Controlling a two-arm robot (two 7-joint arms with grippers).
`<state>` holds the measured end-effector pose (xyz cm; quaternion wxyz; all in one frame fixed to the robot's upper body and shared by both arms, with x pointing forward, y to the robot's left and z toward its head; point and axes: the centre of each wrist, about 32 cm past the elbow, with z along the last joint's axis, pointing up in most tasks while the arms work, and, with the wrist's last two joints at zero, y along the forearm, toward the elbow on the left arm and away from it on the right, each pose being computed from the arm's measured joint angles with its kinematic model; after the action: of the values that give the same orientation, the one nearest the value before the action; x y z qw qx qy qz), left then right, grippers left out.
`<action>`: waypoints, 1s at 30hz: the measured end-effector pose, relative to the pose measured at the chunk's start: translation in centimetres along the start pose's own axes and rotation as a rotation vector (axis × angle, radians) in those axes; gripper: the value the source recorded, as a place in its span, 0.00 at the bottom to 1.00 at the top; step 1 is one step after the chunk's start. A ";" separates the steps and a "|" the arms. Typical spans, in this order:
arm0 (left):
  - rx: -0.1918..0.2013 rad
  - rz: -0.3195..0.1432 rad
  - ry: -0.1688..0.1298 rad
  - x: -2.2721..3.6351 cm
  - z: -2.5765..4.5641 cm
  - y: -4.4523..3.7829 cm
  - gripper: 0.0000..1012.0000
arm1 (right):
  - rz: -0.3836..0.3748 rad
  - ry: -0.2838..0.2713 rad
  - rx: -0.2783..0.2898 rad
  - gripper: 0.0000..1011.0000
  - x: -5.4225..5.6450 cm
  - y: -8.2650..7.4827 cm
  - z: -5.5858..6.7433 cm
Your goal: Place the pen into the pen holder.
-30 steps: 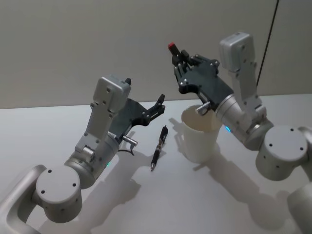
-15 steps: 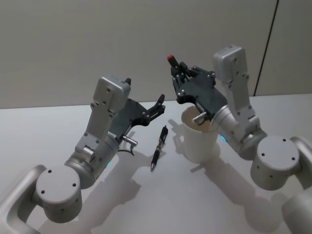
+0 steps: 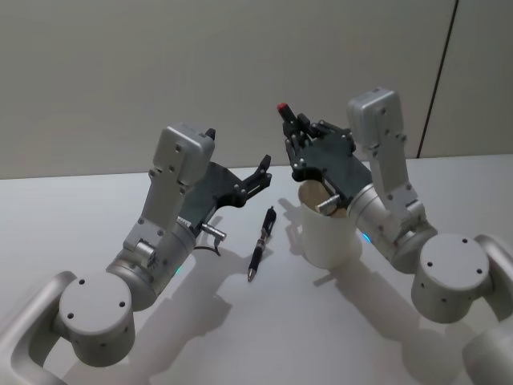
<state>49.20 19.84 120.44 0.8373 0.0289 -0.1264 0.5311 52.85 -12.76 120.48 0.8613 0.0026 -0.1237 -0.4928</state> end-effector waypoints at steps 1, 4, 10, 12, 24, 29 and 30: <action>0.000 0.000 0.000 0.00 0.00 0.00 0.99 | 0.000 0.000 -0.001 0.18 0.0 0.0 0.0; 0.000 0.000 0.000 0.00 0.00 0.00 0.99 | -0.001 0.001 -0.002 0.18 -0.1 -0.1 0.0; 0.000 0.000 0.000 0.00 0.00 0.00 0.99 | -0.003 0.002 -0.003 0.18 -0.1 -0.2 0.0; 0.000 0.000 0.000 0.00 0.00 0.00 0.99 | -0.004 0.002 -0.003 0.18 -0.1 -0.2 0.0; 0.000 0.000 0.000 0.00 0.00 0.00 0.99 | -0.005 0.003 -0.005 0.35 -0.2 -0.3 -0.1; 0.000 0.000 0.000 0.00 0.00 0.00 0.99 | -0.006 0.003 -0.005 0.53 -0.2 -0.3 -0.1; 0.000 0.000 0.000 0.00 0.00 0.00 0.99 | -0.006 0.003 -0.005 0.53 -0.2 -0.3 -0.1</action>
<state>49.20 19.84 120.44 0.8374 0.0289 -0.1264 0.5310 52.50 -12.77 120.33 0.8600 0.0016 -0.1212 -0.4957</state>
